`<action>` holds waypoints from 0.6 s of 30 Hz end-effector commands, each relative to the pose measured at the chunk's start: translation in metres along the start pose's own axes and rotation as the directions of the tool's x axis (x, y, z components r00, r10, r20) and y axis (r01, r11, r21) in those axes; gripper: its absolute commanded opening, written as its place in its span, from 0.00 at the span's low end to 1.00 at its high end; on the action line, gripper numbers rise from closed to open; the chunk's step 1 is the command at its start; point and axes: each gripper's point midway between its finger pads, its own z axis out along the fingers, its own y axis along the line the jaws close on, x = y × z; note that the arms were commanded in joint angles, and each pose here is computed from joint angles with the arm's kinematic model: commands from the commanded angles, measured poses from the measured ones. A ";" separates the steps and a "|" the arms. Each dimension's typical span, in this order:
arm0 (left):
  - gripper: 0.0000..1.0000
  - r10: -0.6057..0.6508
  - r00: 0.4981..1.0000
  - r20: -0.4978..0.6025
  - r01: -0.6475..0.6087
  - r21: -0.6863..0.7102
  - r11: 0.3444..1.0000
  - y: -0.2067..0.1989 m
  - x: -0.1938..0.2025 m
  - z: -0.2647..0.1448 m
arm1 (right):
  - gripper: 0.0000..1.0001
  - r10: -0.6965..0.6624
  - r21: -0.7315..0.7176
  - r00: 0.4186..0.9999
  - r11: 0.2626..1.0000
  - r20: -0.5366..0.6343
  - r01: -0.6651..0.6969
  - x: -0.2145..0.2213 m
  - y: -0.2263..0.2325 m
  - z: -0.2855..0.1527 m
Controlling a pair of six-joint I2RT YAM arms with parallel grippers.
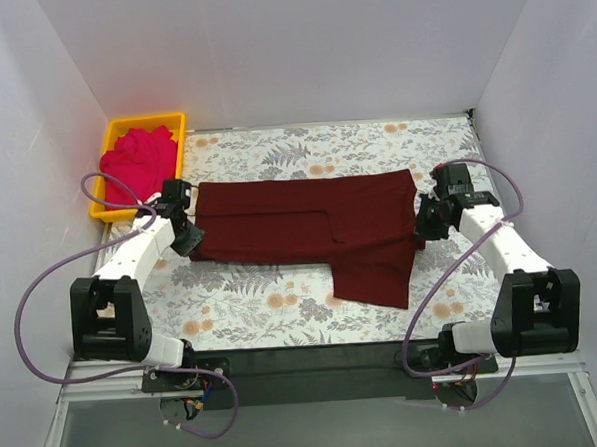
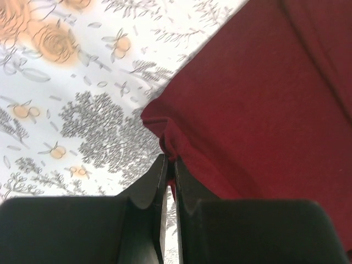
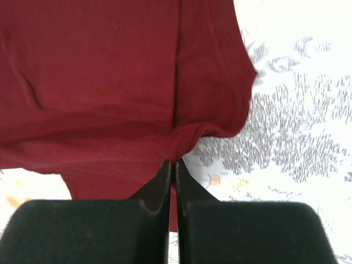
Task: Fold and stack the t-shirts
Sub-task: Fold the tshirt
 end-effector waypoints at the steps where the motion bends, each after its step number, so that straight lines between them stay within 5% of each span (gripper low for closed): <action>1: 0.00 0.007 0.999 0.033 -0.008 0.032 0.999 -0.015 -0.019 -0.004 | 0.01 -0.026 -0.024 0.999 0.999 0.043 0.027 -0.031 0.008 -0.003; 18: 0.00 0.060 0.991 0.120 -0.060 -0.007 0.998 -0.045 -0.057 0.027 | 0.01 -0.033 -0.009 0.999 0.999 0.019 0.033 -0.068 0.010 0.026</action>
